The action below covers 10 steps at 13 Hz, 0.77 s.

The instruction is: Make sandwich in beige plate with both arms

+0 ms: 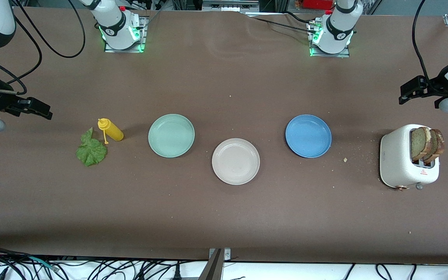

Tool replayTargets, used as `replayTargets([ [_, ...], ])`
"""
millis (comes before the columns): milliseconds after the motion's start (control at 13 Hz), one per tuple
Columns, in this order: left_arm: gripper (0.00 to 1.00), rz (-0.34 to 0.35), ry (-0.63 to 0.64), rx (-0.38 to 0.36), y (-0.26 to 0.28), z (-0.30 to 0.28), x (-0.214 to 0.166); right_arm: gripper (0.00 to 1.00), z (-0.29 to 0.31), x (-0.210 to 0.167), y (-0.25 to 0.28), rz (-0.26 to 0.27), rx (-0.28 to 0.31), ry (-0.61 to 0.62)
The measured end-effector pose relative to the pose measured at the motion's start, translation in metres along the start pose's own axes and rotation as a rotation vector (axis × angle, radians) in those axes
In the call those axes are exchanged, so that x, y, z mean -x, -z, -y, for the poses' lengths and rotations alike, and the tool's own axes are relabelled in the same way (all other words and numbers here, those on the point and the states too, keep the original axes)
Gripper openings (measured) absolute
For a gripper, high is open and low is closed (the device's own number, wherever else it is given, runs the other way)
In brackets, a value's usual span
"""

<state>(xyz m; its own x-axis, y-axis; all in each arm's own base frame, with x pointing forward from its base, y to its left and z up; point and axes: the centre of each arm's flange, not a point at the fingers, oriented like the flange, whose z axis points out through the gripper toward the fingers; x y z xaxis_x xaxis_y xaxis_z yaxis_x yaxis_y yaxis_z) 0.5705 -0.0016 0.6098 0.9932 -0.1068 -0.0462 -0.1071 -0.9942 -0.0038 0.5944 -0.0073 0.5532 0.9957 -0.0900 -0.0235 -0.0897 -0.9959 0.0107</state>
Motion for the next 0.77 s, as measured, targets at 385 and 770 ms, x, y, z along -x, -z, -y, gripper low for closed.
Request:
replayTargets([
  [385,1.00,-0.009,0.000,-0.001,0.0005,0.0001,-0.0013,1.00,0.0004,-0.0026,0.0025,-0.029,-0.002,0.000],
  [770,1.00,-0.013,0.000,-0.001,0.0007,0.0004,-0.0017,1.00,0.0014,0.0011,-0.0009,-0.075,-0.006,0.004],
])
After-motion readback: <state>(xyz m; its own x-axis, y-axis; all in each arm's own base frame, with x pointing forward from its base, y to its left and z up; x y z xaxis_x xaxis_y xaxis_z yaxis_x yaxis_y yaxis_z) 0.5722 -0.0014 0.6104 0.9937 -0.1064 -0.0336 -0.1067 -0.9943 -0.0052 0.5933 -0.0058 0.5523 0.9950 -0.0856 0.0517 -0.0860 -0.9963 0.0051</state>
